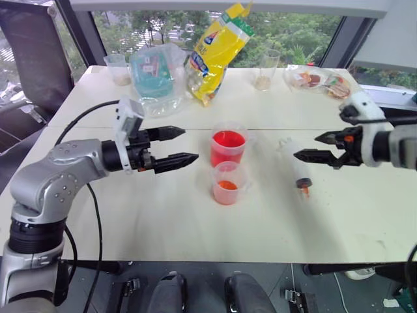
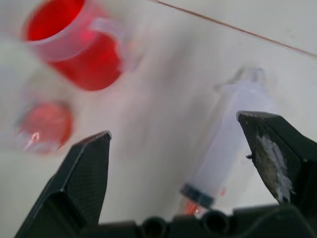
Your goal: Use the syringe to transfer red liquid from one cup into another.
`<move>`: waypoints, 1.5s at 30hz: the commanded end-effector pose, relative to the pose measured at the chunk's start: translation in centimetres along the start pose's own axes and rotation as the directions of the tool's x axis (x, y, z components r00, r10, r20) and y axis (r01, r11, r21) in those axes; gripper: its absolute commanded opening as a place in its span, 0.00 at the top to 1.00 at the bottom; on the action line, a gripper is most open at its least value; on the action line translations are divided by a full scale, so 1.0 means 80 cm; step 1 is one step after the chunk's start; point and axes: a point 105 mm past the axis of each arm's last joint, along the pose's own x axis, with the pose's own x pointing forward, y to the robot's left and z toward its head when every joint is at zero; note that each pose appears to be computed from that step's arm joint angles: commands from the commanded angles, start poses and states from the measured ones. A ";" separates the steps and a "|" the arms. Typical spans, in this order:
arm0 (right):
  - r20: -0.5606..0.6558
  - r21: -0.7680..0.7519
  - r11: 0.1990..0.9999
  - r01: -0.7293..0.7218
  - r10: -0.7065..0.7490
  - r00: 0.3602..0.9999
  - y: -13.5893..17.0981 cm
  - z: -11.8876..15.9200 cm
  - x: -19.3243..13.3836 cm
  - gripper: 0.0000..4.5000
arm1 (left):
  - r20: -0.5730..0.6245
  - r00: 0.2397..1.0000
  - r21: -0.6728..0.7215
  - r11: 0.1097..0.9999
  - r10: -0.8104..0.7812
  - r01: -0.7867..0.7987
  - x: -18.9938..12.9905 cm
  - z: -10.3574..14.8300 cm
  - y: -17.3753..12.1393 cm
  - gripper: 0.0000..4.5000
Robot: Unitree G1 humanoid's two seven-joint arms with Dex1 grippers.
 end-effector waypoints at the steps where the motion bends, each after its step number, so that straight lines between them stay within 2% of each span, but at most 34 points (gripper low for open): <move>1: -0.054 0.073 0.989 0.128 -0.124 0.991 -0.034 -0.002 0.017 0.01 | 0.028 1.000 0.046 0.999 -0.010 0.008 0.004 0.010 -0.004 0.00; 7: -0.147 0.142 0.976 0.162 -0.141 0.979 -0.050 -0.010 0.057 0.01 | 0.039 0.999 0.042 0.999 -0.004 0.003 0.007 0.007 -0.007 0.00; 20: -0.252 0.098 0.986 0.135 -0.107 0.962 -0.042 -0.032 0.111 0.01 | 0.071 0.997 0.050 0.998 0.039 -0.042 0.006 0.008 -0.012 0.00; 23: -0.260 0.089 0.988 0.128 -0.101 0.960 -0.039 -0.030 0.116 0.20 | 0.070 0.997 0.048 0.998 0.045 -0.048 0.004 0.007 -0.012 0.00; 27: -0.266 0.091 0.987 0.135 -0.106 0.958 -0.040 -0.030 0.117 0.64 | 0.068 0.996 0.049 0.997 0.052 -0.055 0.003 0.006 -0.009 0.00; 28: -0.266 0.095 0.986 0.137 -0.108 0.958 -0.040 -0.030 0.117 0.69 | 0.068 0.996 0.051 0.997 0.053 -0.057 0.003 0.006 -0.008 0.00; 32: -0.250 0.119 0.975 0.189 -0.155 0.956 -0.051 -0.022 0.104 0.69 | 0.069 0.996 0.064 0.996 0.050 -0.054 0.003 0.011 -0.002 0.00; 34: -0.160 0.144 0.970 0.195 -0.171 0.972 -0.053 0.006 0.089 0.69 | 0.061 0.997 0.082 0.995 0.051 -0.056 0.003 0.014 0.003 0.00; 36: 0.036 0.137 0.980 0.147 -0.153 0.988 -0.042 0.054 0.075 0.69 | 0.059 0.997 0.091 0.994 0.057 -0.062 -0.002 0.019 0.008 0.00; 37: 0.128 0.132 0.984 0.121 -0.138 0.982 -0.033 0.075 0.070 0.69 | 0.060 0.996 0.092 0.994 0.060 -0.066 -0.007 0.021 0.011 0.00; 38: 0.288 0.095 0.992 0.078 -0.103 0.952 -0.019 0.110 0.056 0.69 | 0.062 0.996 0.094 0.993 0.063 -0.068 -0.009 0.024 0.014 0.00; 40: 0.511 0.064 0.998 -0.017 -0.018 0.859 0.010 0.157 0.025 0.69 | 0.063 0.996 0.098 0.993 0.064 -0.070 -0.009 0.029 0.020 0.00; 42: 0.706 0.017 0.987 -0.159 0.101 0.700 0.045 0.196 -0.008 0.69 | 0.059 0.997 0.106 0.992 0.059 -0.065 -0.007 0.033 0.026 0.00; 45: 0.825 -0.046 0.968 -0.247 0.176 0.538 0.080 0.216 -0.021 0.69 | 0.047 0.998 0.119 0.992 0.041 -0.046 -0.007 0.037 0.031 0.00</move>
